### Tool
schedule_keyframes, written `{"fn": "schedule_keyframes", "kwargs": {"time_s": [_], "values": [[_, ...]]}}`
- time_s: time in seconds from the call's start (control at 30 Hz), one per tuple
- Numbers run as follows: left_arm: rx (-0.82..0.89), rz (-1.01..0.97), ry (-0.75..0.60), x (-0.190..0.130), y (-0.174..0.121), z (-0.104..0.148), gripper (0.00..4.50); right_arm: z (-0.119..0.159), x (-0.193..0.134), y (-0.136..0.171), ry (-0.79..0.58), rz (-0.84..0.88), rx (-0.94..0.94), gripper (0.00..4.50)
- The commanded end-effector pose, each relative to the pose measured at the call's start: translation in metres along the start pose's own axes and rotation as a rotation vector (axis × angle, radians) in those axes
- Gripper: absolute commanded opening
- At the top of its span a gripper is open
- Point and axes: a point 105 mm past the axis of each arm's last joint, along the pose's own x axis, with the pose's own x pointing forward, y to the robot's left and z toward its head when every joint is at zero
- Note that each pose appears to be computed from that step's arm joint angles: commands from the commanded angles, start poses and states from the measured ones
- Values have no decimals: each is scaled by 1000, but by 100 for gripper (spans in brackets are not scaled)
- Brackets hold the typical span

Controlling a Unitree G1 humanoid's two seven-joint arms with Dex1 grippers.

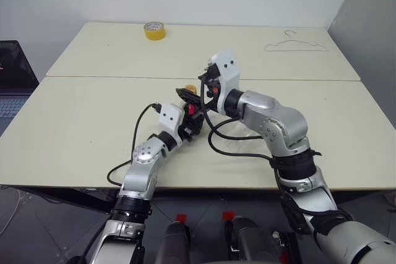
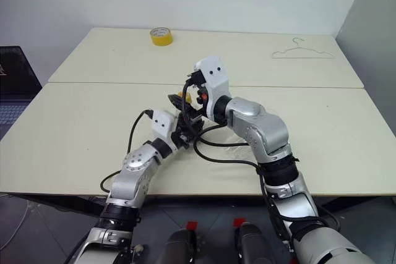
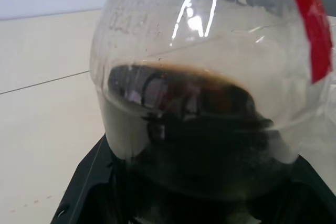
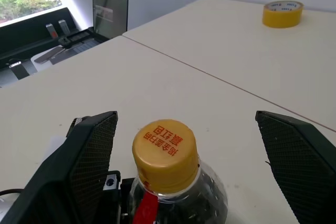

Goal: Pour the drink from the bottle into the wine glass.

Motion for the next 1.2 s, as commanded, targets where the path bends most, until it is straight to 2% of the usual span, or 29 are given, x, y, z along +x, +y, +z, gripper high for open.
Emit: {"fn": "schedule_keyframes", "kwargs": {"time_s": [0.03,0.07,0.3,0.33,0.57,0.87,1.2], "values": [[20,-22,-24,2,-7,5,252,15,2,9,-46,20,-23,412],[21,-23,-23,2,-8,4,252,16,2,10,-50,22,-21,390],[20,-28,-10,1,-10,0,252,19,2,12,-63,29,-6,142],[19,-29,-8,0,-10,0,252,20,2,13,-63,31,-4,132],[-3,-67,5,-2,-15,-2,252,15,-2,13,-36,88,-38,132],[-48,-188,1,-15,-24,9,252,3,-24,23,13,488,-224,132],[-98,-313,-2,-34,-35,24,252,-6,-42,25,28,775,-269,132]]}}
